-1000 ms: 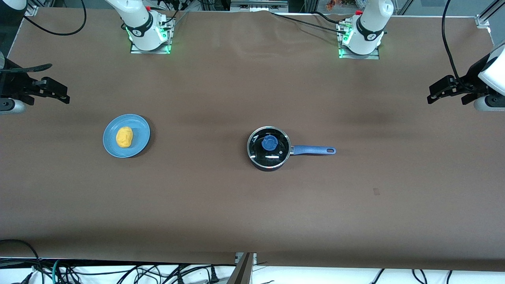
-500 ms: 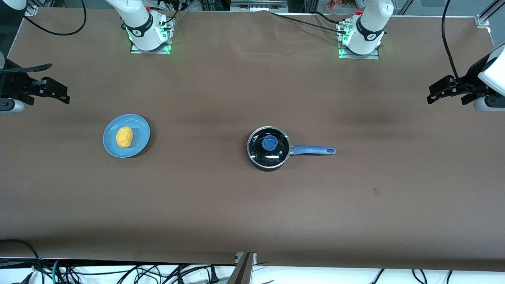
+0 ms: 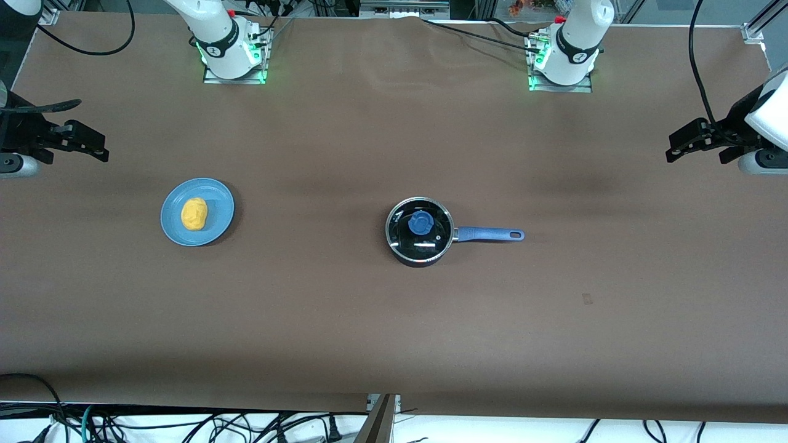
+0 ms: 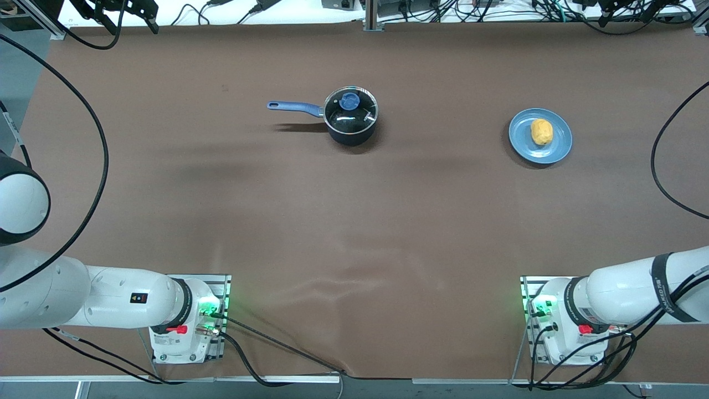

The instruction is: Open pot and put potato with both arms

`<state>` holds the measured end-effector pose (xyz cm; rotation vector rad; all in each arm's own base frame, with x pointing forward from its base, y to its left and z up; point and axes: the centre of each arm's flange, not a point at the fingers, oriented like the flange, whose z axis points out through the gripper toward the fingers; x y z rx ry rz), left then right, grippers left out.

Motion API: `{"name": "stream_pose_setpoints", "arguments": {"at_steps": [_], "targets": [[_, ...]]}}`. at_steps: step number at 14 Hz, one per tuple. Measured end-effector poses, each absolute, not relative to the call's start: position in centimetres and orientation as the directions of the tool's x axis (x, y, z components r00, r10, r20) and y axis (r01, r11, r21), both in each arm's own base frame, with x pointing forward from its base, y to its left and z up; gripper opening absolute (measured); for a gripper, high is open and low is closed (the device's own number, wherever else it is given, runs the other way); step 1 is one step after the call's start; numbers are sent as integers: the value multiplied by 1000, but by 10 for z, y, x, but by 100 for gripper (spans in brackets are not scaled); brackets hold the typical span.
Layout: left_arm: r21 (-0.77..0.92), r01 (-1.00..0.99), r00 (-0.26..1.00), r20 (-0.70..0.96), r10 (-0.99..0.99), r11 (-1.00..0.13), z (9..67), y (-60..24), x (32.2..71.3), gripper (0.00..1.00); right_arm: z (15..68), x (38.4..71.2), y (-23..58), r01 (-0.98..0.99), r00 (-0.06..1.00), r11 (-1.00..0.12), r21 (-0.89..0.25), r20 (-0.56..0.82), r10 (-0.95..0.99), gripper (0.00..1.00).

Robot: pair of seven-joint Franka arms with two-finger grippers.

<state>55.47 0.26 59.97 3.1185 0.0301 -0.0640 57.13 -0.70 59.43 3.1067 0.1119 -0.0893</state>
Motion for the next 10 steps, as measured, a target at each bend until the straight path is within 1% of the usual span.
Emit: {"name": "stream_pose_setpoints", "arguments": {"at_steps": [10], "targets": [[21, 11, 999, -49, 10, -1000, 595, -3, 557, 100, 594, 571, -7, 73, 996, -997, 29, -59, 71, 100]]}}
